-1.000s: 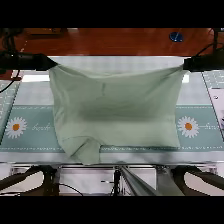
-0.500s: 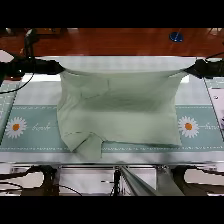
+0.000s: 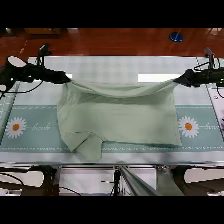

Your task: Fold the shirts.

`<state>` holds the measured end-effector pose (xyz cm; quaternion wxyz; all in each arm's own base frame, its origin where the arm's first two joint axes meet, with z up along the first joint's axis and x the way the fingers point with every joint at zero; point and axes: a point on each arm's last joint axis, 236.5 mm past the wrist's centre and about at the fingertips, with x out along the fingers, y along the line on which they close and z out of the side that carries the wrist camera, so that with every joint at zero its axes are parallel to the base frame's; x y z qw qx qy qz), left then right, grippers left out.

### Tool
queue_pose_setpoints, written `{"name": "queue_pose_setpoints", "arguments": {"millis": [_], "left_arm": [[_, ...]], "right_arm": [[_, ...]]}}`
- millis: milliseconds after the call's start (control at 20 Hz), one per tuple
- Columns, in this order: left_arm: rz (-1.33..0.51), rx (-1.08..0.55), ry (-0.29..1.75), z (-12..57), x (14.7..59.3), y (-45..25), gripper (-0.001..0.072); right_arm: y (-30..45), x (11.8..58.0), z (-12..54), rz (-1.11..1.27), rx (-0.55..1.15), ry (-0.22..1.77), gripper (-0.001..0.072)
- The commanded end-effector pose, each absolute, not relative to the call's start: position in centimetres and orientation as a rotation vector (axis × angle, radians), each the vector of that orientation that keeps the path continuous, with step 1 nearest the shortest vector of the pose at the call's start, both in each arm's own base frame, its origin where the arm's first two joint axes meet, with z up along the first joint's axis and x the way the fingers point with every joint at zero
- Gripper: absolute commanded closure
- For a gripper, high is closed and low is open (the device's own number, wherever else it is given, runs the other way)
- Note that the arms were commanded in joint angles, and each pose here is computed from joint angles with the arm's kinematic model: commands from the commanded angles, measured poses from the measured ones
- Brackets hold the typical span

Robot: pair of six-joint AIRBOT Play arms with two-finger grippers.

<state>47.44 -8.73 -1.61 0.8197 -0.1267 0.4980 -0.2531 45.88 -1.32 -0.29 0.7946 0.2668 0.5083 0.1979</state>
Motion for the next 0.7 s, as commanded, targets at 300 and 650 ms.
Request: {"name": "queue_pose_setpoints", "arguments": {"millis": [300, 650], "left_arm": [[-0.624, -0.344, 1.257, -3.4, 42.8, -7.1, 0.0686], [-0.634, -0.343, 1.384, -6.8, 40.8, -8.0, 0.0685]], "right_arm": [[-2.0, 42.5, -2.0, 0.433, 0.634, 1.245, 0.0685], [-1.7, 42.1, -3.8, 0.389, 0.536, 1.309, 0.0685]]}}
